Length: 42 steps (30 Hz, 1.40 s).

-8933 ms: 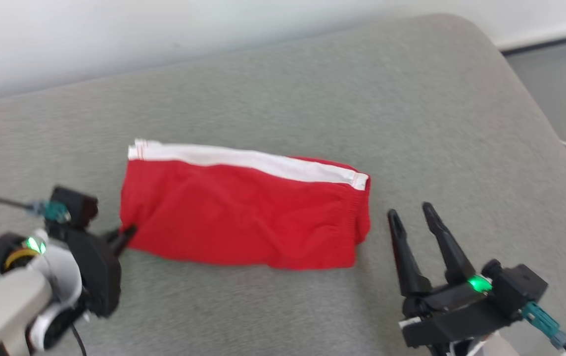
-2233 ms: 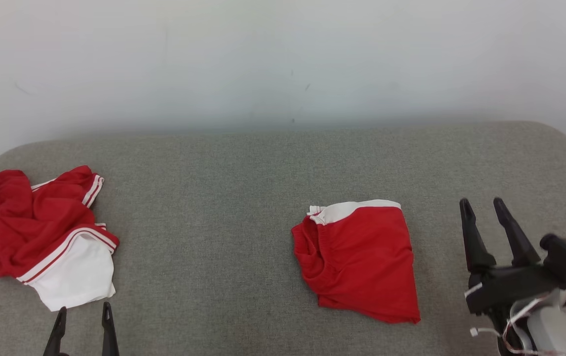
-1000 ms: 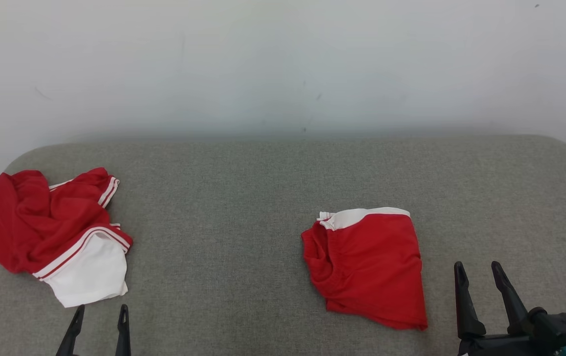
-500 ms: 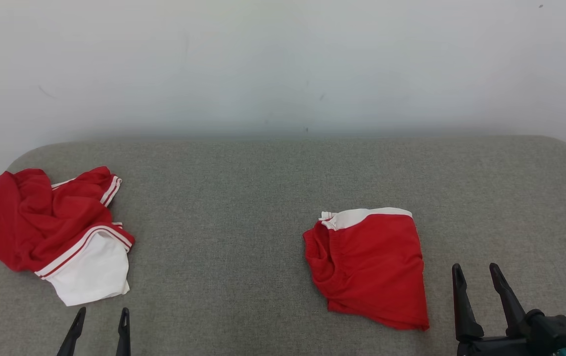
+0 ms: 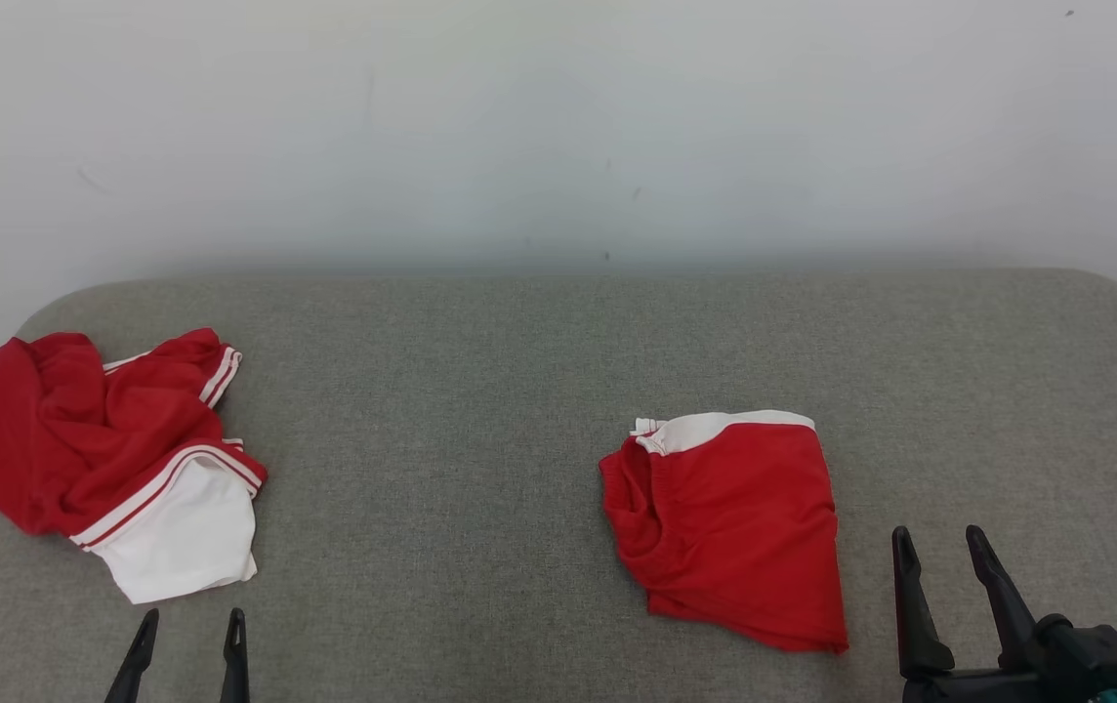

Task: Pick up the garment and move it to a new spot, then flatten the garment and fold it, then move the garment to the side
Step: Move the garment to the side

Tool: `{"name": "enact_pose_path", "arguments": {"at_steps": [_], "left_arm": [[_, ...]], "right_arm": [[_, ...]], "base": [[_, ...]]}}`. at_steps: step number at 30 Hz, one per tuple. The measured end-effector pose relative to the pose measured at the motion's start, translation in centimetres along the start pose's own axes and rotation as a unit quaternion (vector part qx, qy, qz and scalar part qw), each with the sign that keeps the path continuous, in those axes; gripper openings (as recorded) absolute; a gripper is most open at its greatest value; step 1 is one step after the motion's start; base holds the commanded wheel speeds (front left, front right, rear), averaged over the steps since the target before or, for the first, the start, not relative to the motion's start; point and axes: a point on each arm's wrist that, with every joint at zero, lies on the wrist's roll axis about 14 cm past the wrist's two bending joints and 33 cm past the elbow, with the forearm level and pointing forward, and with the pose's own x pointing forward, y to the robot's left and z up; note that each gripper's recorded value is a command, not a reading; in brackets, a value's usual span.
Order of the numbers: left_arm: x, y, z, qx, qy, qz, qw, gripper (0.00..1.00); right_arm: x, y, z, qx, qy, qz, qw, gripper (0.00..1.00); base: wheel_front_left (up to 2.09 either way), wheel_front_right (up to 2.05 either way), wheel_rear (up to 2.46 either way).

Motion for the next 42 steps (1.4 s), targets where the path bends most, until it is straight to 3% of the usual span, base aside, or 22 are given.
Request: {"name": "enact_pose_path", "arguments": {"at_steps": [25, 36, 42], "left_arm": [[-0.3, 0.3, 0.0, -0.002, 0.000, 0.007, 1.000, 1.00], [-0.4, 0.4, -0.5, -0.010, 0.008, 0.016, 1.000, 1.00], [0.2, 0.4, -0.7, -0.013, 0.012, 0.020, 1.000, 1.00]], "right_arm": [[0.9, -0.2, -1.3, -0.020, 0.024, 0.005, 1.000, 1.00], [5.8, 0.0, -4.4, -0.044, 0.115, 0.026, 0.992, 1.00], [7.2, -0.5, -8.1, -0.045, 0.192, 0.020, 0.980, 1.00]], "base": [[0.00, 0.00, 0.00], [0.00, 0.00, 0.00], [0.00, 0.00, 0.00]]}}
